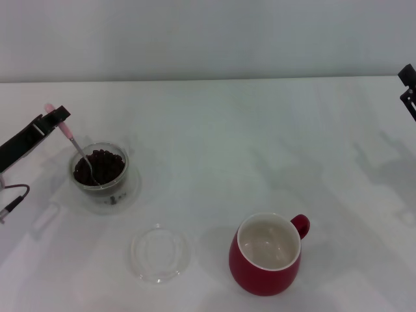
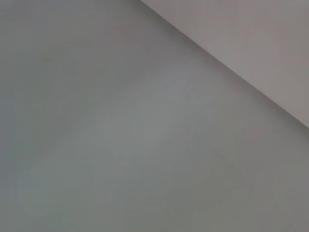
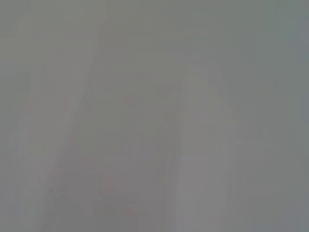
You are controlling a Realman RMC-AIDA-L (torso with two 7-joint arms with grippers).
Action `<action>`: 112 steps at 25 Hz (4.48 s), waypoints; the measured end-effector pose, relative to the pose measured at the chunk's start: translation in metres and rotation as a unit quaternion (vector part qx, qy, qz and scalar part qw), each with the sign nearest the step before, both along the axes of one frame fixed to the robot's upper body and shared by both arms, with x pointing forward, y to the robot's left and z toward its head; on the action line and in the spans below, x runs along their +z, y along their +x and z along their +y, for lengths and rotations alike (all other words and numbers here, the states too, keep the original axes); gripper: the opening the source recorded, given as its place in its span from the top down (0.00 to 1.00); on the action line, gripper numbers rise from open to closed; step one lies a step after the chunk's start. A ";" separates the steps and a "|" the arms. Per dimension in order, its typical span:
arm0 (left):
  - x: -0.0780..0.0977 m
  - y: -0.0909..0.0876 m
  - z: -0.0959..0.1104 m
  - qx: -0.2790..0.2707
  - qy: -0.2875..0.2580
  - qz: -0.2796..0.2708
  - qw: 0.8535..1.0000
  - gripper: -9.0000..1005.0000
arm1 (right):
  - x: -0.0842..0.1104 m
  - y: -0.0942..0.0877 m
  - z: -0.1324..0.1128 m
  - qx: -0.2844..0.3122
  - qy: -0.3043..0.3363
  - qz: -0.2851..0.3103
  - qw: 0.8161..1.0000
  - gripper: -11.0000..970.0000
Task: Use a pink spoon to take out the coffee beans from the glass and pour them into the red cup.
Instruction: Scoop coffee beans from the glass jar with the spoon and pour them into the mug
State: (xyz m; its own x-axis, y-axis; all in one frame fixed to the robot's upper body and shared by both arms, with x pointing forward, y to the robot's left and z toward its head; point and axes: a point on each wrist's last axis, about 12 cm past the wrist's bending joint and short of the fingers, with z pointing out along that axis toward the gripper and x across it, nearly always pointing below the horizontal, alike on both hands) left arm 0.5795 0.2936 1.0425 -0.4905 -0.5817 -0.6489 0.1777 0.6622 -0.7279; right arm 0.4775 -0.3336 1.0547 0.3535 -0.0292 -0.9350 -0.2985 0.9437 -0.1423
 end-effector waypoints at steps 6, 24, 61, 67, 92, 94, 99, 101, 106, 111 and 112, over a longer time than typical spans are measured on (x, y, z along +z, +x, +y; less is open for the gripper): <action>-0.003 -0.004 -0.004 -0.003 -0.017 0.002 1.000 0.86 | 0.000 0.001 0.001 0.001 0.000 0.000 1.000 0.31; -0.002 -0.025 0.006 0.018 -0.100 -0.022 0.995 0.86 | 0.000 0.003 0.002 0.003 -0.002 0.003 1.000 0.31; 0.048 -0.037 0.008 -0.126 -0.213 -0.126 0.961 0.86 | 0.001 0.014 0.007 0.011 -0.011 0.010 1.000 0.31; 0.056 -0.024 -0.012 -0.169 -0.227 -0.106 0.953 0.86 | 0.001 0.014 0.007 0.012 -0.010 0.008 1.000 0.31; 0.064 0.005 -0.102 -0.304 -0.187 -0.021 0.934 0.86 | 0.002 0.014 0.008 0.013 -0.008 0.006 1.000 0.31; 0.063 0.005 -0.106 -0.308 -0.182 -0.017 0.934 0.86 | 0.002 0.014 0.008 0.014 -0.008 0.006 1.000 0.31; 0.062 0.008 -0.118 -0.322 -0.161 -0.012 0.933 0.86 | 0.002 0.014 0.008 0.014 -0.008 0.005 1.000 0.31; 0.062 0.008 -0.123 -0.331 -0.153 -0.008 0.931 0.86 | 0.002 0.014 0.008 0.014 -0.008 0.005 1.000 0.31; 0.060 0.009 -0.135 -0.352 -0.130 0.005 0.927 0.86 | 0.002 0.014 0.008 0.014 -0.008 0.005 1.000 0.31; 0.056 0.007 -0.141 -0.368 -0.108 0.013 0.924 0.86 | 0.002 0.014 0.007 0.012 -0.009 0.006 1.000 0.31; 0.055 0.007 -0.142 -0.369 -0.103 0.013 0.924 0.86 | 0.002 0.015 0.007 0.011 -0.009 0.006 1.000 0.31</action>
State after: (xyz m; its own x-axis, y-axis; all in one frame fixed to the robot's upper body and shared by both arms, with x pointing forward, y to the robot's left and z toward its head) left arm 0.5865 0.1519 1.0979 -0.8163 -0.1929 -0.5445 0.5062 0.2153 -0.8351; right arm 0.4924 -0.3261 1.0571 0.3439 -0.0376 -0.9382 -0.3216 0.9341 -0.1553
